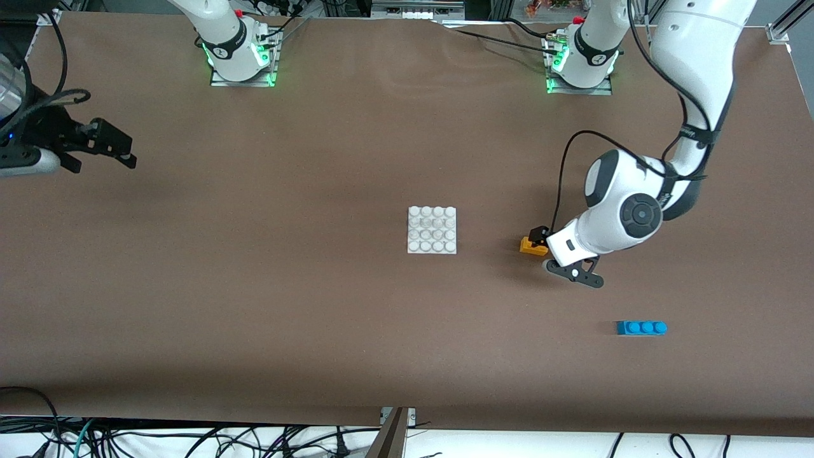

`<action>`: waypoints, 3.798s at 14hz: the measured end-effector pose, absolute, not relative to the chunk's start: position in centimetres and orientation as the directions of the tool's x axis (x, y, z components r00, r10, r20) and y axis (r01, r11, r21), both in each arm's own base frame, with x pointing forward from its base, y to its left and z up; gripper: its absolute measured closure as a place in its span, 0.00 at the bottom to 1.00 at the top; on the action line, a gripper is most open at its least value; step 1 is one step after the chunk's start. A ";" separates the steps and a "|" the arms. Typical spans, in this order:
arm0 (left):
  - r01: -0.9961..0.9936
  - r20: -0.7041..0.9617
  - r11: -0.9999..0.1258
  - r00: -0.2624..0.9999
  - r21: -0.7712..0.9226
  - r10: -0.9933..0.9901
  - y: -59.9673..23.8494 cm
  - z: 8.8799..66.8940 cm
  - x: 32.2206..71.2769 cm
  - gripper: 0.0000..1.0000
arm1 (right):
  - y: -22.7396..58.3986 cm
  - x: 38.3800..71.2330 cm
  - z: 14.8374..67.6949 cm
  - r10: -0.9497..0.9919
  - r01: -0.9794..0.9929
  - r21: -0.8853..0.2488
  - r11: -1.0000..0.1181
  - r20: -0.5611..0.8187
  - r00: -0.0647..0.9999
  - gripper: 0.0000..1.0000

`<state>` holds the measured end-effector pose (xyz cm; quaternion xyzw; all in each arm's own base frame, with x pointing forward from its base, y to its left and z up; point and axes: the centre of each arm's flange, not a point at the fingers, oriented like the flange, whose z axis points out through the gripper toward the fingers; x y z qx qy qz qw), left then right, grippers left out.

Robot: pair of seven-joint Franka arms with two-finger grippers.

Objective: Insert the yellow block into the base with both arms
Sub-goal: 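Lower the left gripper and grasp the yellow block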

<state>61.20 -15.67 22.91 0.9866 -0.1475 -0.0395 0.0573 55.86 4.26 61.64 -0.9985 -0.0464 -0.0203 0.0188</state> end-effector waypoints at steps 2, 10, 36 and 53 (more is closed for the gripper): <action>-0.295 -0.059 -0.947 0.951 0.124 -0.304 -16.2 21.5 60.1 0.00 | 4.7 55.0 61.5 0.102 0.103 -0.033 -0.994 0.035 0.994 0.01; -0.295 -0.054 -0.949 0.952 0.113 -0.303 -17.8 21.6 59.7 0.00 | 4.6 54.3 60.5 0.112 0.112 0.004 -0.994 0.010 0.994 0.01; -0.231 -0.078 -0.973 0.969 0.027 -0.233 -18.9 20.5 58.9 0.00 | 3.6 52.5 59.0 0.096 0.097 0.002 -0.995 -0.096 0.991 0.01; -0.214 -0.070 -0.976 0.975 -0.035 -0.211 -20.3 20.3 58.4 0.33 | 3.4 52.7 58.1 0.093 0.094 0.004 -0.996 -0.092 0.991 0.01</action>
